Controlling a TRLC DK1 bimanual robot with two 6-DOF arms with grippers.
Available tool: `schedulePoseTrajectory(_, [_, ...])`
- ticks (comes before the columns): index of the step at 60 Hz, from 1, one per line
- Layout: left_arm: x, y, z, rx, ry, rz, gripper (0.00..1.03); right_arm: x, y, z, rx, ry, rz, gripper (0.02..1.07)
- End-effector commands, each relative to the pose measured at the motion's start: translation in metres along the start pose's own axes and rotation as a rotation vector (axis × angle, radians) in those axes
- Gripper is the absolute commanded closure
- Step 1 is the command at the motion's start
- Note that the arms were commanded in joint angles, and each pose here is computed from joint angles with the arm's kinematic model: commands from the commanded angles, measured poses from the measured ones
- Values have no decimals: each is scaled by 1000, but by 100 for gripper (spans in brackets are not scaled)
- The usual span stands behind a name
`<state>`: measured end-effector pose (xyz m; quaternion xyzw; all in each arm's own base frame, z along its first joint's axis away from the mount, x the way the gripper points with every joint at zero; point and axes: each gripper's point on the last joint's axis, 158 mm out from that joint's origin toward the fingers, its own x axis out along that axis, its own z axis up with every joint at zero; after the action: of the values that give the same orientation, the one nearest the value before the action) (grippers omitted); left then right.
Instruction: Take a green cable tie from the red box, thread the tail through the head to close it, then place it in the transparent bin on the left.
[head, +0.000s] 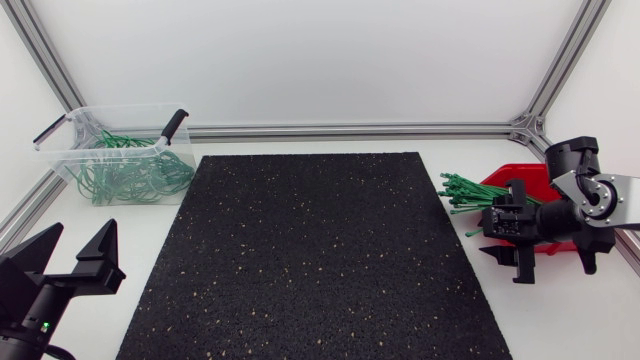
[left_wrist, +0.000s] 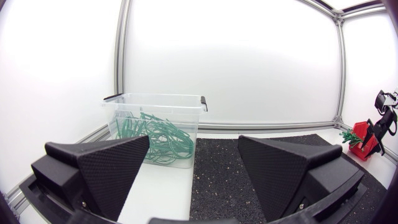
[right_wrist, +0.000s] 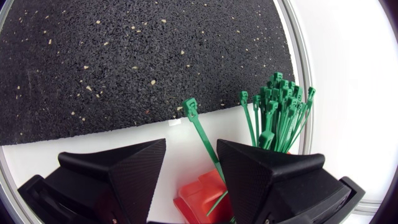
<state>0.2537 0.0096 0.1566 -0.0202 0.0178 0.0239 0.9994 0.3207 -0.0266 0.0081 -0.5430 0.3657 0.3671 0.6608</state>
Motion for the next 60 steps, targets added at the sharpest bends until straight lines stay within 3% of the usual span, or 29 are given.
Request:
schedulePoseTrajectory(1, [2,1,-25,18,66,6,4,-2,6,0,-16,5,-15,50])
schedulePoseTrajectory(4, [2,1,-25,18,66,6,4,-3,5,-1,-20,8,-30,51])
schedulePoseTrajectory(13, [2,1,-25,18,66,6,4,-5,0,-1,-52,13,-84,76])
schedulePoseTrajectory(33, [2,2,-26,16,68,7,4,-6,-7,-6,-62,44,-124,81])
schedulePoseTrajectory(46, [2,1,-26,16,68,4,4,-6,-6,-8,-73,53,-121,92])
schedulePoseTrajectory(50, [2,1,-26,16,68,3,4,-6,-5,-7,-81,51,-121,101])
schedulePoseTrajectory(60, [2,1,-26,16,68,3,4,-8,-6,-9,-82,68,-129,101])
